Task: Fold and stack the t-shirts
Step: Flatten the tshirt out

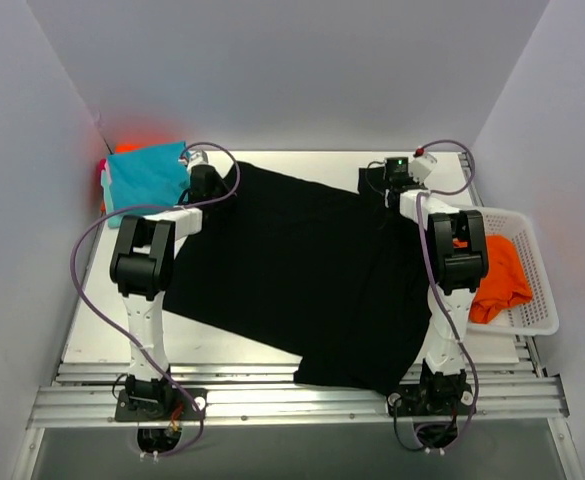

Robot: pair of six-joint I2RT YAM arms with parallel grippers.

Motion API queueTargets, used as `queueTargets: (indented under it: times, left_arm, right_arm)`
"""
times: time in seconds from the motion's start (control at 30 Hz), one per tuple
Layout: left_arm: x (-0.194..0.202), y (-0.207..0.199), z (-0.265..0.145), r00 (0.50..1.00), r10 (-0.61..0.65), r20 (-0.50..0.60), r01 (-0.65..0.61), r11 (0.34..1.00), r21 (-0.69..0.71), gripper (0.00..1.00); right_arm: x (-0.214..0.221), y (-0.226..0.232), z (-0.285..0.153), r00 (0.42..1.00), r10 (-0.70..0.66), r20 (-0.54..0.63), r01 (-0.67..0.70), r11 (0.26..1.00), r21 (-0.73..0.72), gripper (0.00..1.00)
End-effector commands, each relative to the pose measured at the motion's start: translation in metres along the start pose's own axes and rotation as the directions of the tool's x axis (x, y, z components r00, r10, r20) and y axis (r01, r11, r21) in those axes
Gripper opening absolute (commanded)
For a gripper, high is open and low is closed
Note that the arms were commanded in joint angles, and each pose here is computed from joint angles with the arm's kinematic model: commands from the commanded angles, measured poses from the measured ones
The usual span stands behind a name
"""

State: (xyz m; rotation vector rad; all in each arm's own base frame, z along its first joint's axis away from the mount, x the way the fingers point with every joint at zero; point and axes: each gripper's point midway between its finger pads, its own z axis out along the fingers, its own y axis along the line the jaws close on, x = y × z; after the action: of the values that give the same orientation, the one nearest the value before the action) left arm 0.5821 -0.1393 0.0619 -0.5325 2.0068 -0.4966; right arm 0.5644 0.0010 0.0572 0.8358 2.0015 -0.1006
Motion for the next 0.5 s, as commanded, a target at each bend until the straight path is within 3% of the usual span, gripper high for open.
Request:
queueTargets:
  times: [0.0, 0.07, 0.23, 0.47]
  left_arm:
    - [-0.047, -0.042, -0.004, 0.995, 0.02, 0.094, -0.03, 0.995, 0.1, 0.06]
    - [-0.046, -0.043, 0.01, 0.997, 0.025, 0.079, -0.032, 0.995, 0.098, 0.06]
    - [-0.013, -0.023, 0.044, 0.994, 0.036, -0.107, -0.039, 0.999, -0.028, 0.03]
    - [0.012, 0.015, 0.043, 0.98, 0.017, -0.198, -0.048, 0.987, -0.156, 0.02]
  right_arm:
    - [-0.002, -0.003, 0.006, 1.0, 0.016, -0.002, -0.016, 1.0, 0.015, 0.0]
    - [0.001, -0.007, 0.012, 1.0, 0.018, -0.014, -0.017, 0.999, 0.028, 0.0]
    - [0.014, -0.008, 0.035, 0.998, 0.02, -0.062, -0.017, 0.999, 0.035, 0.0]
    - [0.025, 0.005, 0.068, 0.993, -0.005, -0.116, 0.008, 1.0, 0.026, 0.0]
